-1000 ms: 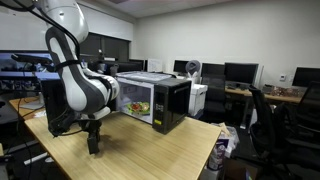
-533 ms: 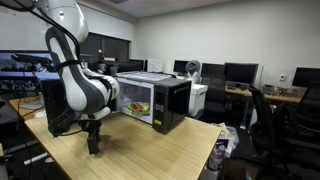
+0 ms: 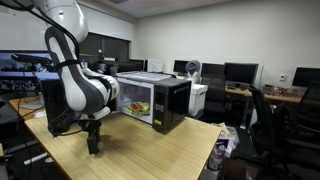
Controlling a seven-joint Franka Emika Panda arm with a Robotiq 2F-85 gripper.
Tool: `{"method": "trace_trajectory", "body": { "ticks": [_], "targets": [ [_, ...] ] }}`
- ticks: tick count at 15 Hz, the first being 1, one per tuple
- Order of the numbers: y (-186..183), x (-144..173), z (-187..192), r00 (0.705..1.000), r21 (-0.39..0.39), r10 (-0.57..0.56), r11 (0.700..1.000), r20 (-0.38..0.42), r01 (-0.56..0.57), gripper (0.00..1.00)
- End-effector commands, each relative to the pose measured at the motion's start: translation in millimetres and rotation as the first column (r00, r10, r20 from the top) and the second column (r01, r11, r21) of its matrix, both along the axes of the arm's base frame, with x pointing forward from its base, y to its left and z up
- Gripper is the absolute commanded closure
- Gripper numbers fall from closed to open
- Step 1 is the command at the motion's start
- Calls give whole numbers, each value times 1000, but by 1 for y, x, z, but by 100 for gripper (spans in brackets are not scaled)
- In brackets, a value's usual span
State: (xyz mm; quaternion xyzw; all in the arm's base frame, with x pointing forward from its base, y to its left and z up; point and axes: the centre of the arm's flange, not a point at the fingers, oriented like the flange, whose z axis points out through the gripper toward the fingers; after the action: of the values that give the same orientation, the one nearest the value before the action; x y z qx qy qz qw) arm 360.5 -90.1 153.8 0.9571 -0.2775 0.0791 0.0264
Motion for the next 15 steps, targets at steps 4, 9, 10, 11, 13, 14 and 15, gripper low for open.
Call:
{"method": "trace_trajectory", "body": {
  "ticks": [4, 9, 10, 11, 13, 14, 15],
  "targets": [
    [-5, 20, 66, 996, 52, -47, 998, 75, 44, 0],
    [-1, 33, 95, 988, 70, -52, 997, 147, 42, 0],
    [-1, 34, 100, 986, 74, -53, 996, 160, 42, 0],
    [0, 35, 104, 983, 79, -54, 996, 177, 40, 0],
    [1, 36, 111, 970, 86, -54, 996, 237, 34, 0],
    [2, 38, 118, 953, 85, -53, 996, 300, 28, 0],
    [2, 40, 123, 946, 86, -47, 996, 321, 20, 0]
  ]
}}
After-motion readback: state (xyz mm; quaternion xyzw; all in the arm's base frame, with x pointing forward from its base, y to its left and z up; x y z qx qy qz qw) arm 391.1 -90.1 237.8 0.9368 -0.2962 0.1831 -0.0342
